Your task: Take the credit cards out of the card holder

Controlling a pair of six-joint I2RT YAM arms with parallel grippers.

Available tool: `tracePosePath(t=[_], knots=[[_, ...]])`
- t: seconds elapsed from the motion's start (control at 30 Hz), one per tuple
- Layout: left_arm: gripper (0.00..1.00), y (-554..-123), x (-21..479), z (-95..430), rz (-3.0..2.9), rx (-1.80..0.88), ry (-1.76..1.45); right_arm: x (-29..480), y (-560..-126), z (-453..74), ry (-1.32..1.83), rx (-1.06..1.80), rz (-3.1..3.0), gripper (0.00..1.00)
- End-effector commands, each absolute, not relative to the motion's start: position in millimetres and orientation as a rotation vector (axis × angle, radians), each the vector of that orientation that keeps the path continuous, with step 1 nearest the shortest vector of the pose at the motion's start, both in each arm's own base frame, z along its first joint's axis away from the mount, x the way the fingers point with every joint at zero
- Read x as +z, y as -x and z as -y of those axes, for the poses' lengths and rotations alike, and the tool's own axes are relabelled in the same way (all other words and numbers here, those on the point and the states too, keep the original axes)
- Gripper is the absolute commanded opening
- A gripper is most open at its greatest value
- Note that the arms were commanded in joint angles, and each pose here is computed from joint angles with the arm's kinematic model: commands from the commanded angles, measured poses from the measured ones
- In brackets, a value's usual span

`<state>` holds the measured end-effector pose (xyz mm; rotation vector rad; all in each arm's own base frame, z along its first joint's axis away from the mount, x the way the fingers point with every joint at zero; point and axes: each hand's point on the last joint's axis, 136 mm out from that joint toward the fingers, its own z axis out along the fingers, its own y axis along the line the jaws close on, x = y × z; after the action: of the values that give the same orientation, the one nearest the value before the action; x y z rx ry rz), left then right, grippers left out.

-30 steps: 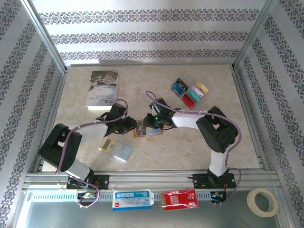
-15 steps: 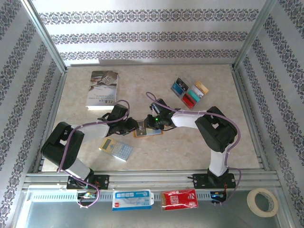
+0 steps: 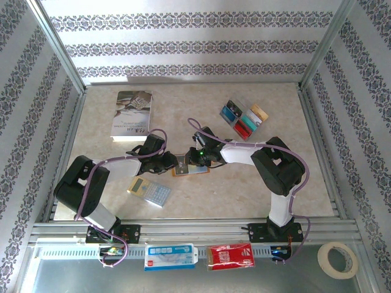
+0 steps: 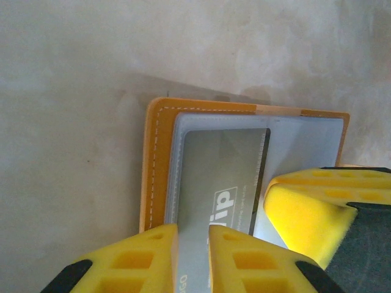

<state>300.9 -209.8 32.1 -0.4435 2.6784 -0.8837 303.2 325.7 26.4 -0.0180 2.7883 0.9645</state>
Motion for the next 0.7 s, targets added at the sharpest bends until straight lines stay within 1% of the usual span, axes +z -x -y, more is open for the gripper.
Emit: tracePosePath(t=[0.0,0.43,0.67], knots=[[0.21,-301.7,30.6,211.8,-2.690,-0.861,0.418,24.1,-304.5,-324.9,0.017,0.945,-2.801,0.19],[0.21,-293.3,17.8,203.5,-2.734,-0.799,0.440,19.6,-304.2,-322.3,0.004,0.937,-2.817,0.19],[0.21,-288.1,8.1,196.9,-2.762,-0.746,0.453,19.5,-302.7,-325.6,0.017,0.978,-2.819,0.15]])
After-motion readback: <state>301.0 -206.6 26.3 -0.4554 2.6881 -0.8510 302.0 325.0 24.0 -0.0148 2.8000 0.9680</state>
